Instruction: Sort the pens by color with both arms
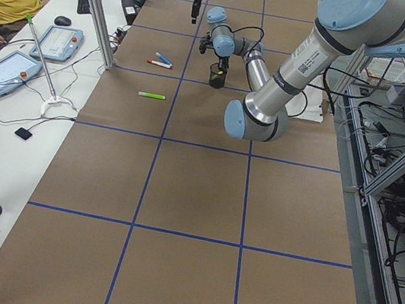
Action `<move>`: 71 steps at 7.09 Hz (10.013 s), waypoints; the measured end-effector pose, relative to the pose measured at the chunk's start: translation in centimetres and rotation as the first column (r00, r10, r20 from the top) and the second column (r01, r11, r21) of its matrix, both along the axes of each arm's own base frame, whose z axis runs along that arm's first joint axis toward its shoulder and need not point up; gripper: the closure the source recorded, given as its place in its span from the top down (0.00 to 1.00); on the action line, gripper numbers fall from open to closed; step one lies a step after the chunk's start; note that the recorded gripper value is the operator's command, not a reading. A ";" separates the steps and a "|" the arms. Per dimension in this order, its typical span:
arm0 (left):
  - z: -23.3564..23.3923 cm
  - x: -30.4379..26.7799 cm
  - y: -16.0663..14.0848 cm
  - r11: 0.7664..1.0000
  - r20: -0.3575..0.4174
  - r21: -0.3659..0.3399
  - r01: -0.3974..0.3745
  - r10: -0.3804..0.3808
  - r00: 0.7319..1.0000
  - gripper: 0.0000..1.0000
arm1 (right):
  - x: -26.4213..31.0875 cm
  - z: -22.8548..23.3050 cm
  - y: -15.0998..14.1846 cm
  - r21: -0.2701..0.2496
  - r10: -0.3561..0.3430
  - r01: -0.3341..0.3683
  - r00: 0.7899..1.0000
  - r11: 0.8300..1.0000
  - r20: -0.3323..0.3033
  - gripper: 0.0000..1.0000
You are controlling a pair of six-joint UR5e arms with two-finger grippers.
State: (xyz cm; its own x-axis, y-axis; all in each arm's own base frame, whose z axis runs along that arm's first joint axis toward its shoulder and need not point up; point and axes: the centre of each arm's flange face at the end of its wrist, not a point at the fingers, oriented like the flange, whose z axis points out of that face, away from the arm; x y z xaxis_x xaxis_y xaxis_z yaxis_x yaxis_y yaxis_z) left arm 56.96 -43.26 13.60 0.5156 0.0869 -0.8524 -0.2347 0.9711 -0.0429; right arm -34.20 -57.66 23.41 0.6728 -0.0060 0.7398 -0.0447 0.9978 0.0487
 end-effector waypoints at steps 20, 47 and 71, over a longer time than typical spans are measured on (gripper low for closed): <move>-0.3 -22.3 -9.3 0.931 -0.115 0.074 0.359 -0.349 0.930 0.00 | 0.3 -0.9 0.3 0.016 0.005 -0.005 1.000 1.000 0.011 1.00; 16.4 -37.3 -19.2 0.885 0.202 0.448 0.130 -0.242 0.949 0.99 | 17.1 11.5 2.5 0.151 -0.066 0.077 0.995 0.986 -0.075 1.00; 42.2 -62.0 -8.9 0.967 0.200 0.235 0.101 -0.150 0.968 0.99 | 42.8 38.2 10.0 0.031 -0.091 0.095 0.991 0.995 -0.101 1.00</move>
